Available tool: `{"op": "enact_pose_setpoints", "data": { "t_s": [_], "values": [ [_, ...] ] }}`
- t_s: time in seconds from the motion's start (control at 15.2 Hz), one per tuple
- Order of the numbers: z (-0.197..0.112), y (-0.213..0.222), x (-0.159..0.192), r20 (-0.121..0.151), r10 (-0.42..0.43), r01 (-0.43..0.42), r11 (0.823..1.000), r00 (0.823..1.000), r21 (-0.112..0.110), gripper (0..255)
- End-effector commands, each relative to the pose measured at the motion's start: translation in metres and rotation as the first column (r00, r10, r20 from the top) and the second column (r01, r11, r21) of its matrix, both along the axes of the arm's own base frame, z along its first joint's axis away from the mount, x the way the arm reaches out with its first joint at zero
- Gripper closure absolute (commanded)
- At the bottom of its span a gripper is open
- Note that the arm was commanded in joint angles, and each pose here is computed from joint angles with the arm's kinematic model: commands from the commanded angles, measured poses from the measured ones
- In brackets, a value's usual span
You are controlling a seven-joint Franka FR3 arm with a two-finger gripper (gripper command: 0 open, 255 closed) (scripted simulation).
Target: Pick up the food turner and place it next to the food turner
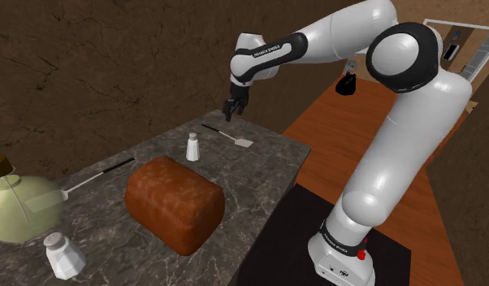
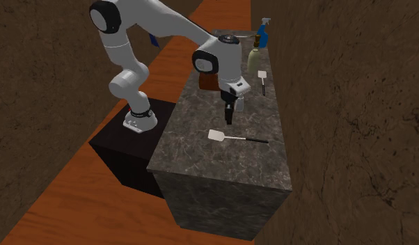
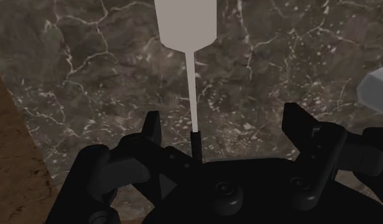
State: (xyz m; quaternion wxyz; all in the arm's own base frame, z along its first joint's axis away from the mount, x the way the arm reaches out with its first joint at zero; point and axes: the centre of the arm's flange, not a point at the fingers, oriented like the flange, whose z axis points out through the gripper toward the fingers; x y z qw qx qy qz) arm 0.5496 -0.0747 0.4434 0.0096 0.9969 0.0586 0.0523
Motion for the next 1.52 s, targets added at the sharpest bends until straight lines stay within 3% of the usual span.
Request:
{"op": "enact_pose_setpoints", "data": {
  "t_s": [0.0,0.26,0.79,1.32,1.39,1.45],
  "values": [
    [-0.021,-0.006,0.018,-0.013,0.004,-0.004,1.000,1.000,0.006,0],
    [-0.062,-0.016,0.055,-0.038,0.012,-0.011,1.000,0.999,0.020,0],
    [-0.105,-0.017,0.060,-0.040,0.013,-0.012,1.000,0.999,0.021,0],
    [-0.105,-0.017,0.060,-0.040,0.013,-0.012,1.000,0.999,0.021,0],
    [-0.105,-0.017,0.060,-0.040,0.013,-0.012,1.000,0.999,0.021,255],
    [-0.105,-0.017,0.060,-0.040,0.013,-0.012,1.000,0.999,0.021,255]
  ]
}}
